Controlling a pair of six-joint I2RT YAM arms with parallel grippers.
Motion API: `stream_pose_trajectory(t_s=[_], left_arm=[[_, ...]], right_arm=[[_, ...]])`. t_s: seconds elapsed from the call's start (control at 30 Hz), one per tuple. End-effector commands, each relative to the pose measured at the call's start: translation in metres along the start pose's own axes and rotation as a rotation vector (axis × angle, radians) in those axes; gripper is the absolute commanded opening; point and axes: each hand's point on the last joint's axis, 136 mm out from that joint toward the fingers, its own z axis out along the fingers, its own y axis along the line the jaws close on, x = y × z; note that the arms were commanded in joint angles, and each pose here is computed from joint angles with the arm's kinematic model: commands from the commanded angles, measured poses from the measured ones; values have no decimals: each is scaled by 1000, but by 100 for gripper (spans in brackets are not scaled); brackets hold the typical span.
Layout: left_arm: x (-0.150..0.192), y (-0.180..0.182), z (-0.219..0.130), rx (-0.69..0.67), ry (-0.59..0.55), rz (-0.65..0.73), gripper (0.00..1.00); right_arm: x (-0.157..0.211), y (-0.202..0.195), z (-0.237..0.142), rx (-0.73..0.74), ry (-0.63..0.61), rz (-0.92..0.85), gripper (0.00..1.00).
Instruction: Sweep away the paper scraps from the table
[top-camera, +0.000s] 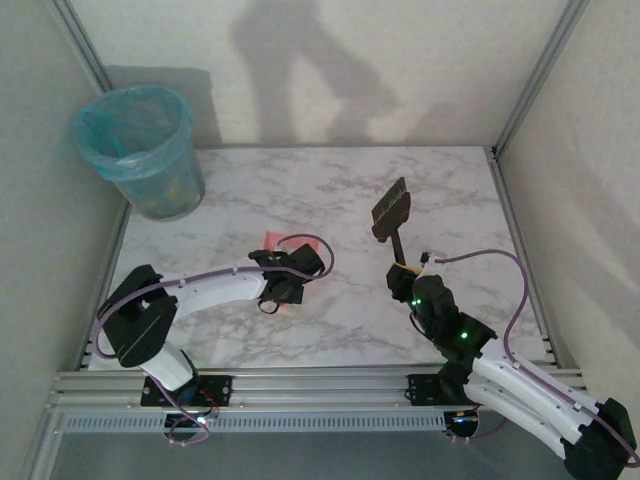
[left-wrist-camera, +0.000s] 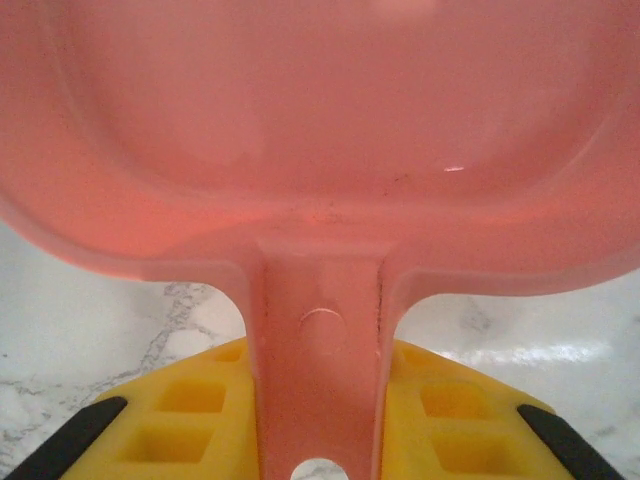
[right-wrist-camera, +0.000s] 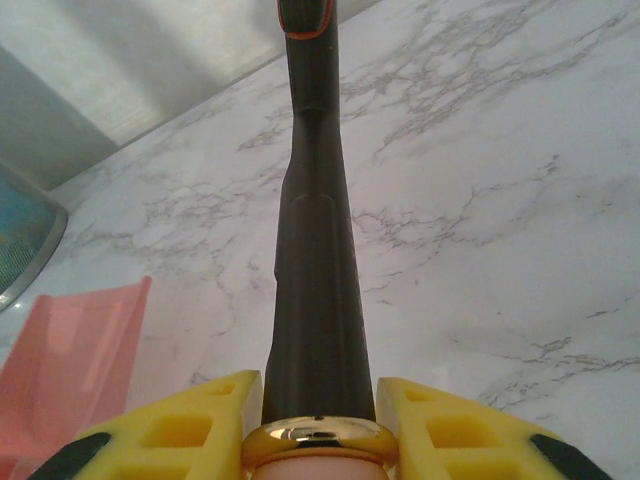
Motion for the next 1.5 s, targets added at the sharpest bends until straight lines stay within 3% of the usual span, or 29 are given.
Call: stream_pose_trajectory(t_s=[0.0, 0.4, 0.63, 0.83, 0.97, 1.03, 1.1, 1.3, 1.47], left_arm=[[-2, 14, 14, -51, -3, -32, 0], [-7, 13, 27, -54, 4, -30, 21], [-17, 12, 21, -29, -25, -37, 47], [-30, 15, 4, -13, -87, -64, 63], [-48, 26, -23, -13, -199, -135, 75], [-57, 36, -37, -20, -268, -180, 76], [-65, 49, -52, -31, -345, -235, 89], [-68, 89, -81, -48, -545, -407, 91], [-57, 116, -86, -70, -656, -476, 94]], right_arm=[[-8, 6, 3, -16, -38, 30, 0], [8, 3, 23, -19, 78, 86, 0], [10, 1, 27, -24, 102, 112, 0], [19, 7, 35, -41, 165, 110, 0], [25, 15, 40, -70, 209, 104, 0], [29, 19, 43, -85, 232, 98, 0], [33, 25, 47, -107, 263, 91, 0], [53, 36, 57, -154, 368, 81, 0], [58, 48, 67, -186, 417, 86, 0]])
